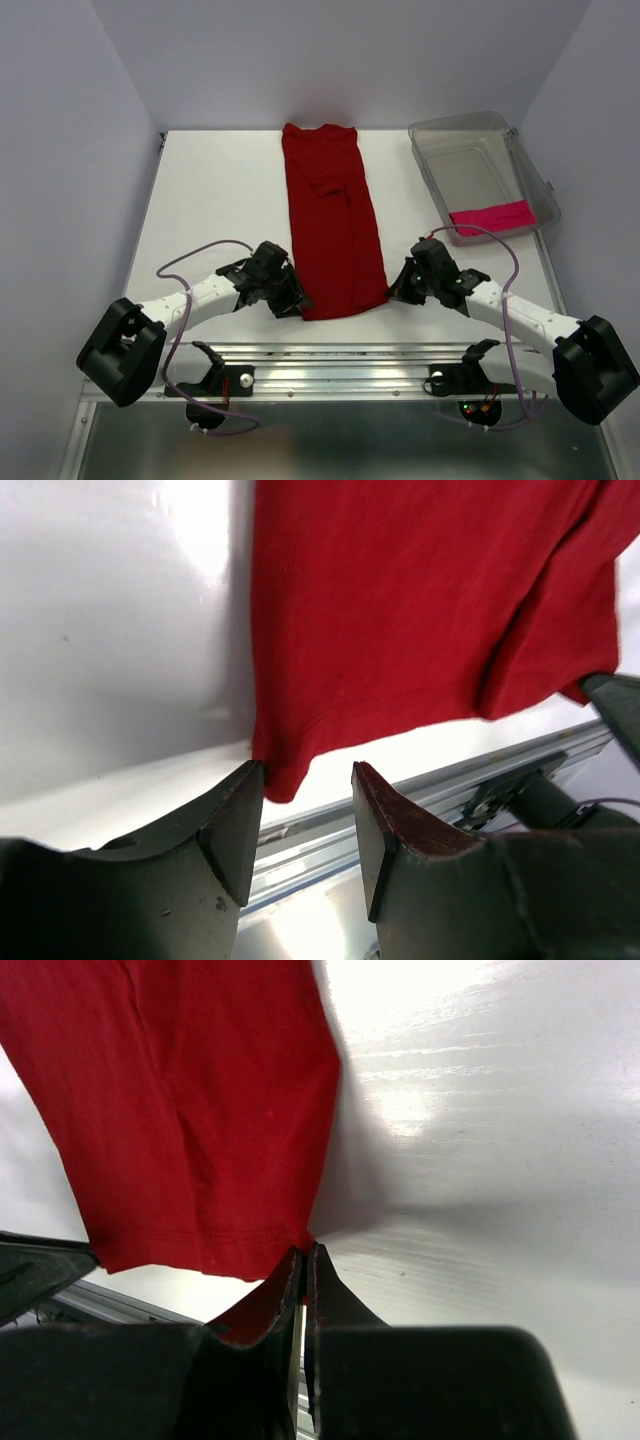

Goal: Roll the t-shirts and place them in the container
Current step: Roll the T-shirt to the center of the board.

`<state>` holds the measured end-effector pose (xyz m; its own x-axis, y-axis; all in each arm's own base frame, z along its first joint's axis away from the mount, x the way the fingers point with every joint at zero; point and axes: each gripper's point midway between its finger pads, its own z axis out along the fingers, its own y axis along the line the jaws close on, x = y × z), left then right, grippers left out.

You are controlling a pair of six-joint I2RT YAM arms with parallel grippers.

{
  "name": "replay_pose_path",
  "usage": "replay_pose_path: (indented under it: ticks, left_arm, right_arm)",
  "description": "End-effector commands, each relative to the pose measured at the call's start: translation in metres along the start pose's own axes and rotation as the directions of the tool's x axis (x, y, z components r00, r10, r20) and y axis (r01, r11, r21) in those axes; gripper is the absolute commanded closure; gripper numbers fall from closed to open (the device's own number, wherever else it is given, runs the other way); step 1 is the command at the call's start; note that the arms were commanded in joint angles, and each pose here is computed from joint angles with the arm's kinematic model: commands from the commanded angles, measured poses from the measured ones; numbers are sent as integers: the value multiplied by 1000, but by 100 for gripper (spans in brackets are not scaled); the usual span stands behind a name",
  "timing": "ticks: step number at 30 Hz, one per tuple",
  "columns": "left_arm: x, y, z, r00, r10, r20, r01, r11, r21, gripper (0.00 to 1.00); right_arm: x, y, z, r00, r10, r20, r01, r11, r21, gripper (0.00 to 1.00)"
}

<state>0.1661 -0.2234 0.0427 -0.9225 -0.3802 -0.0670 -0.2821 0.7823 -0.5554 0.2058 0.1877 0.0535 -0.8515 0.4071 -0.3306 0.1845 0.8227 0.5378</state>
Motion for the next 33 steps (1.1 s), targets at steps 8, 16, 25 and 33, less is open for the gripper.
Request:
replay_pose_path:
  ticks: [8,16,25,33]
  left_arm:
    - [16,24,-5,997,-64,32,66,994,-84,49]
    - [8,24,6,996,-63,60,68,994,-83,52]
    - [10,19,11,998,-41,43,44,997,-70,76]
    - [11,2,4,998,-61,30,61,998,-12,100]
  right_arm:
    - [1,7,-1,1000,-14,-2,14,999,-30,99]
    - [3,5,0,1000,-14,-5,13,1000,-28,99]
    - [4,0,-1,1000,-5,0,5,1000,-17,99]
    - [-5,5,-6,1000,-7,31,7,1000,-12,99]
